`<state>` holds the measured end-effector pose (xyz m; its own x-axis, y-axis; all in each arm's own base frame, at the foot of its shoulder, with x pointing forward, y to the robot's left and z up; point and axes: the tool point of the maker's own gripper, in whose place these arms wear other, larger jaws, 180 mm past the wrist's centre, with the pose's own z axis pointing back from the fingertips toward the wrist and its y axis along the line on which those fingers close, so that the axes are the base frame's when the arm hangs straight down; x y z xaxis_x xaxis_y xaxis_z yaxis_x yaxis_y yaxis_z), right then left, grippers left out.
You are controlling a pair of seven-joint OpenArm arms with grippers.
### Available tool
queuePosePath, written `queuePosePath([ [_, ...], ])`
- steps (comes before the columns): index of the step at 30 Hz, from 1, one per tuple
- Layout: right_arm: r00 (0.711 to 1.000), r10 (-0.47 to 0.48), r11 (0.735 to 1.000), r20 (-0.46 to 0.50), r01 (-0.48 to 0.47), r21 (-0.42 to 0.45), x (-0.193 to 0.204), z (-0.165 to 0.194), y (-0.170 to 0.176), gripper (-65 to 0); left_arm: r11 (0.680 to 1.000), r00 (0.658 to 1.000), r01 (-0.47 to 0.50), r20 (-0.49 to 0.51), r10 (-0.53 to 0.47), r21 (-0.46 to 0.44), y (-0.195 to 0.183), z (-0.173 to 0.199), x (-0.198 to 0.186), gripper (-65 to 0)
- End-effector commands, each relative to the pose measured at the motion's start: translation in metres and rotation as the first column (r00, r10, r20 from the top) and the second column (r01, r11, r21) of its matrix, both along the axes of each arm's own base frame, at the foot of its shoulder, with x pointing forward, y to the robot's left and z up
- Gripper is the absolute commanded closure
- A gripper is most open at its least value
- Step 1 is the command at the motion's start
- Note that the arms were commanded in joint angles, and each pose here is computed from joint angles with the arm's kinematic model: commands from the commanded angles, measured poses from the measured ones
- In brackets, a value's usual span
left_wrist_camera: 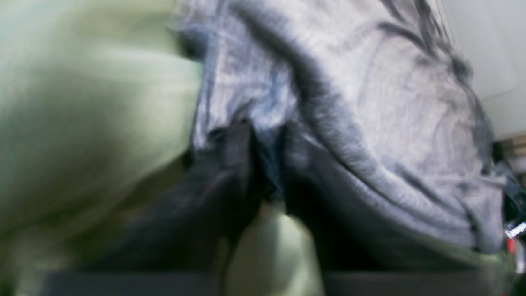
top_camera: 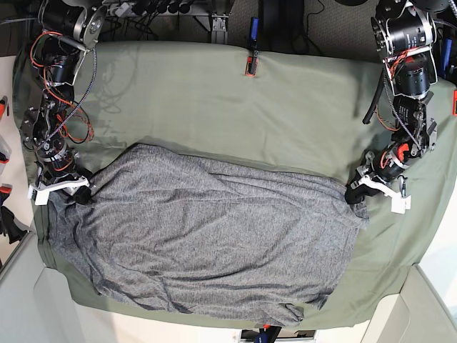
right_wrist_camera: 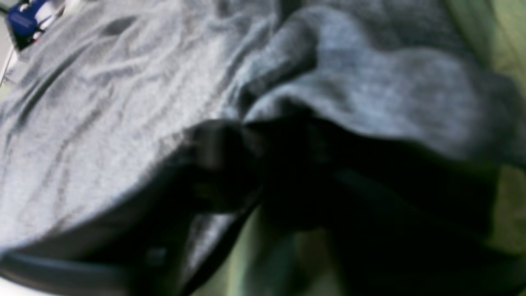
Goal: Fold the T-shirt properly
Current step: 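Pull the shirt back toward the collar side with both grippers, then release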
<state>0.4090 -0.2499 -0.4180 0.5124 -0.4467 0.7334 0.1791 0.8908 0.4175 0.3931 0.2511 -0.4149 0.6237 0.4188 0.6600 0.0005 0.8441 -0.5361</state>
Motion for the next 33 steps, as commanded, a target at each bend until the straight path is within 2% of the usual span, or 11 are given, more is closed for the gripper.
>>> queuePosePath([
  [1,1.000,0.025,1.000,-0.013,-0.025,-0.010,0.002,0.002,0.001,-8.7,1.000,1.000,0.012,-0.022,-0.011,0.029,0.006,0.002,0.001,0.0],
  [2,0.999,0.035,0.999,-0.006,-0.035,-0.012,0.003,0.004,0.002,-2.6,0.999,1.000,0.008,-0.017,-0.008,0.036,0.010,0.005,0.002,0.0],
  [3,0.999,0.043,0.999,0.001,-0.043,-0.014,0.004,0.006,0.002,0.0,0.999,1.000,0.003,-0.007,-0.002,0.042,0.016,0.009,0.003,0.0],
  [11,0.992,0.126,0.991,0.013,-0.125,-0.050,-0.008,0.042,0.008,0.0,0.980,0.999,0.049,0.006,-0.051,0.194,0.069,0.060,-0.003,0.0],
  [14,0.991,0.133,0.988,0.001,-0.132,-0.085,-0.014,0.053,0.003,0.0,0.961,0.997,0.064,0.025,-0.073,0.271,0.086,0.083,-0.005,0.0],
  [18,0.991,0.136,0.988,-0.002,-0.136,-0.068,-0.020,0.060,-0.005,0.0,0.924,0.993,0.095,0.035,-0.117,0.371,0.098,0.107,-0.012,0.0],
  [22,0.987,0.158,0.985,-0.040,-0.160,-0.065,-0.027,0.060,-0.009,0.0,0.894,0.989,0.134,-0.003,-0.146,0.427,0.103,0.107,-0.028,0.0],
  [28,0.987,0.148,0.985,-0.062,-0.153,-0.075,-0.037,0.059,-0.011,0.0,0.872,0.985,0.174,-0.067,-0.162,0.457,0.105,0.097,-0.052,0.0],
  [33,0.983,0.160,0.982,-0.094,-0.169,-0.086,-0.061,0.049,-0.008,0.0,0.861,0.987,0.162,-0.084,-0.138,0.483,0.116,0.095,-0.084,0.0],
])
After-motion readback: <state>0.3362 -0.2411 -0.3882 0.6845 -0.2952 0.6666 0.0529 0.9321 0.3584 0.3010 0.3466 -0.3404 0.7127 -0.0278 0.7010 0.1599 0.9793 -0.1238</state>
